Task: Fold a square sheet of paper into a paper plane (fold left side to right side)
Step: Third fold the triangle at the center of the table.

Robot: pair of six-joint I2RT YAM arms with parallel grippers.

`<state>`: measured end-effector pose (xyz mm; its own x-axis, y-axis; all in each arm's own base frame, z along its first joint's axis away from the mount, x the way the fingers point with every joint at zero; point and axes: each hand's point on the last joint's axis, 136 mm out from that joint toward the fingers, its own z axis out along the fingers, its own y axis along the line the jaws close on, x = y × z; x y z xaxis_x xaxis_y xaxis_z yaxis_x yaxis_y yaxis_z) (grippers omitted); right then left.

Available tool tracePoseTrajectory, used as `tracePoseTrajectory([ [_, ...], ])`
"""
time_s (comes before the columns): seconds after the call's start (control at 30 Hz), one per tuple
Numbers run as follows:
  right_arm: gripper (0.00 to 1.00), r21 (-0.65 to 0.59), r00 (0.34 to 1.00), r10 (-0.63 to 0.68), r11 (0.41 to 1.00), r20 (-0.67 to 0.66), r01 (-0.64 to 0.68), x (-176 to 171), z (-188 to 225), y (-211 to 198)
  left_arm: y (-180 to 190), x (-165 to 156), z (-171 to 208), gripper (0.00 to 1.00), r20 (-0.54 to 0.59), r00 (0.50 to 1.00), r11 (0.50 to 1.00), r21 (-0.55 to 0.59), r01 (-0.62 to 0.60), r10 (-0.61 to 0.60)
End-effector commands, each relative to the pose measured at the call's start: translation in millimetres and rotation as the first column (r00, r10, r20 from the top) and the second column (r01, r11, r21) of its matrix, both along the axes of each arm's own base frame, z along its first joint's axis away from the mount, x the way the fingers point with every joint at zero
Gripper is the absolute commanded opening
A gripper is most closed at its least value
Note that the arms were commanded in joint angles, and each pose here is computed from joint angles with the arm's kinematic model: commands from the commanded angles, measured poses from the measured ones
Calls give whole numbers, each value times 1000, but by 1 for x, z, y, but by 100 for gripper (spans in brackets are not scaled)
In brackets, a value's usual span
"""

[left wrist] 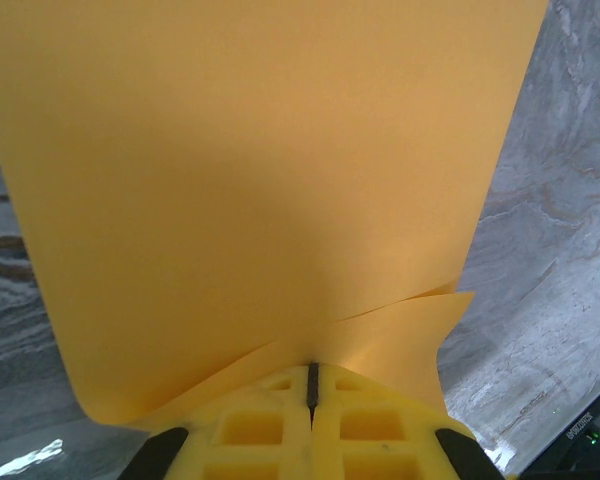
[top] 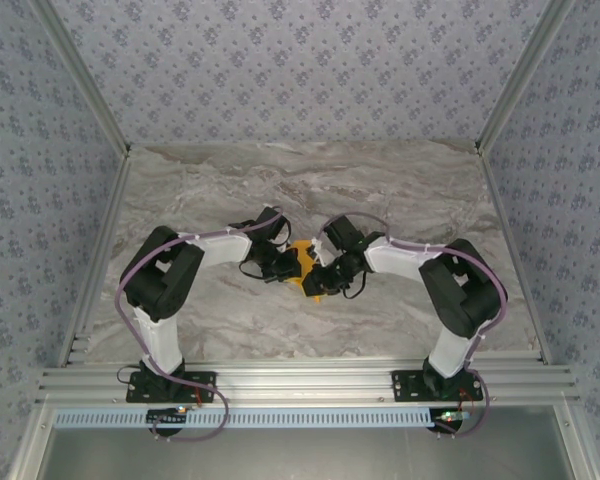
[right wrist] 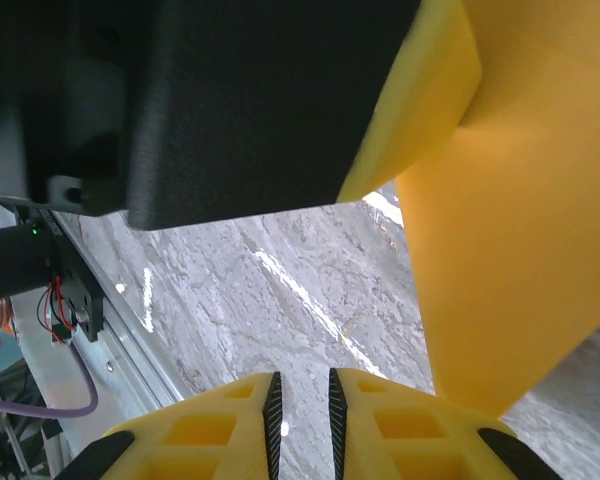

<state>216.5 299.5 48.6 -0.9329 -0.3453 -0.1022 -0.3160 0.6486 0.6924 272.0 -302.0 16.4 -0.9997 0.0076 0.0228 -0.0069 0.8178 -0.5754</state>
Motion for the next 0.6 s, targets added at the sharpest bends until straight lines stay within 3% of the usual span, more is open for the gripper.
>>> tracePoseTrajectory([
  [0.0,24,-7,999,-5,1000,-47,5,-2,-6,1,35,-27,-38,0,-93,995,982,190,-4,22],
  [0.57,22,-135,996,-33,991,-84,21,-11,-39,-21,37,-26,-38,0,-90,996,980,199,0,18],
])
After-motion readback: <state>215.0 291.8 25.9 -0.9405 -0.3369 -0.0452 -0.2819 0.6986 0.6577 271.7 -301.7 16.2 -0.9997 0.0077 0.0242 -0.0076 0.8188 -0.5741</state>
